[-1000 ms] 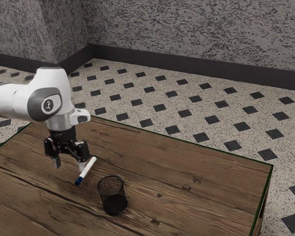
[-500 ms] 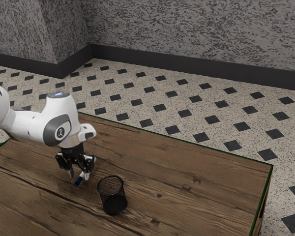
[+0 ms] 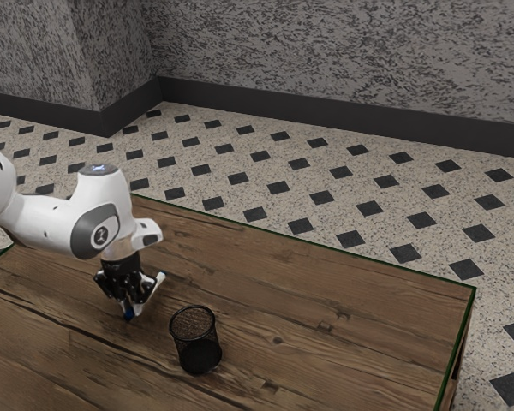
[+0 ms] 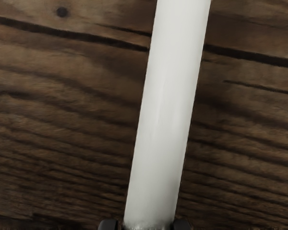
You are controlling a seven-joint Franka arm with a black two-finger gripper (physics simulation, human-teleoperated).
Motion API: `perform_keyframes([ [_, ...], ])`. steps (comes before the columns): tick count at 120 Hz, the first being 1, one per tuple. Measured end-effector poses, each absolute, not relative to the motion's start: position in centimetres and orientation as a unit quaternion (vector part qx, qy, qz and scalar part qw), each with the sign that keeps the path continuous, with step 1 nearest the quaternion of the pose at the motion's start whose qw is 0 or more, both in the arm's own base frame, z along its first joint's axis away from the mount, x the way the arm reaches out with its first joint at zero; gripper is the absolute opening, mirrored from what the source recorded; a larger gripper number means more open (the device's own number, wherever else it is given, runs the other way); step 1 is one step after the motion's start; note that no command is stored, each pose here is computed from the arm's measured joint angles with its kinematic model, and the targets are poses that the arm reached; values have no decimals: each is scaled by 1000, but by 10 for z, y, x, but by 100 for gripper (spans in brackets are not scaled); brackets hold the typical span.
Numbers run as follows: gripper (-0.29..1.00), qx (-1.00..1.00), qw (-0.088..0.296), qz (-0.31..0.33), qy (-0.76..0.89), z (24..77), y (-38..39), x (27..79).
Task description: Put the marker into the pen holder.
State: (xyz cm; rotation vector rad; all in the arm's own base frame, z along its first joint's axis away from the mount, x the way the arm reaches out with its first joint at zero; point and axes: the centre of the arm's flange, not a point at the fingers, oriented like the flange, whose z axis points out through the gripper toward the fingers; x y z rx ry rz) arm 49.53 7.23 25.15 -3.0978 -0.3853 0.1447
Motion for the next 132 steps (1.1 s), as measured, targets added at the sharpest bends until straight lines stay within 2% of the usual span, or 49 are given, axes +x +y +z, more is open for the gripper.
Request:
perform_keyframes([
  [24, 3, -993, 10, 37, -116, 264, 67, 502],
  [34, 2, -996, 12, 2, -87, 319, 37, 516],
  [44, 1, -998, 15, -36, -49, 389, -6, 509],
  [53, 0, -997, 22, -76, 27, 463, -91, 473],
  [62, -1, -994, 28, -77, 72, 490, -147, 434],
  [84, -1, -998, 35, -3, 43, 464, -143, 402],
  [110, 1, -997, 17, 73, -18, 422, -105, 444],
  [124, 26, -995, 7, 98, -28, 405, -104, 467],
  [132, 38, -996, 0, 83, -30, 421, -107, 482],
])
